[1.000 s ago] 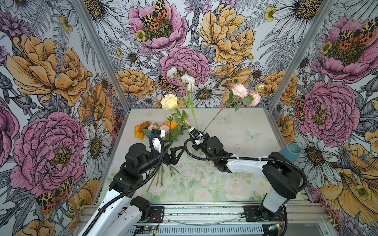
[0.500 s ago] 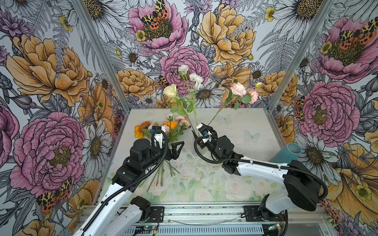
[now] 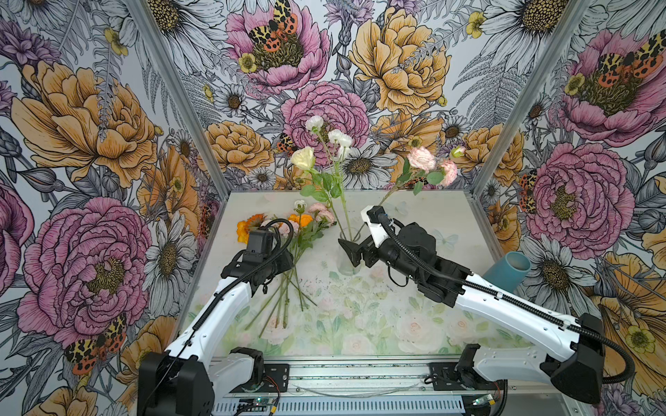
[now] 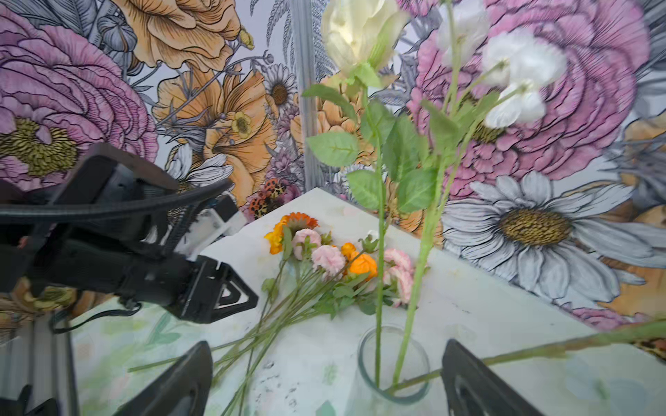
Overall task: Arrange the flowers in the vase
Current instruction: 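Open the right gripper and withdraw while the left gripper lowers onto the bunch, then close the left gripper on a pink-rose stem in the bunch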
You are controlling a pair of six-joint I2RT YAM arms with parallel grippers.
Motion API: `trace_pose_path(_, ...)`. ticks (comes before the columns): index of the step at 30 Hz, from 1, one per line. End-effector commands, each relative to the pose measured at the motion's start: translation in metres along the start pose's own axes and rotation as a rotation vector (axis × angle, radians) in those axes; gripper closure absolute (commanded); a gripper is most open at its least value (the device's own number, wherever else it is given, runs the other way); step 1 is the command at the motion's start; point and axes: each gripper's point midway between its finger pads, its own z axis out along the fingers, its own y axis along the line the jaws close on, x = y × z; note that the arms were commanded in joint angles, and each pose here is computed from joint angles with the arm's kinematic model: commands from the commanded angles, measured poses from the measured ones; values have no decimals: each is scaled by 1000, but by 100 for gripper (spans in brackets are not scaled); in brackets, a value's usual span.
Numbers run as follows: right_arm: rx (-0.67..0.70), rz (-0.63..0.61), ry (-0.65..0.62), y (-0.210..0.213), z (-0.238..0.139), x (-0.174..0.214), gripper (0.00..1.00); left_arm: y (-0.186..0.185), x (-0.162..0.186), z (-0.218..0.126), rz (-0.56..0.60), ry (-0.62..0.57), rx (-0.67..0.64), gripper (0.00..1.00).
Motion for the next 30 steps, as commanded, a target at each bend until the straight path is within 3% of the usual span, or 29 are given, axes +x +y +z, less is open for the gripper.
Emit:
trace_pose_path(1,-136,165,204,36,2,61,0,4,-6,20,-66,8,53,54)
trace_pose_path(7,-170,152,260,63,3,84,1,8,-21,52,-60,25,56,57)
trace_pose_path(14,-148,143,269,62,5,90,1,9,-35,85,-92,32,42,61)
trace_pose_path(30,-148,145,285,64,14,93,1,15,-44,115,-90,44,5,69)
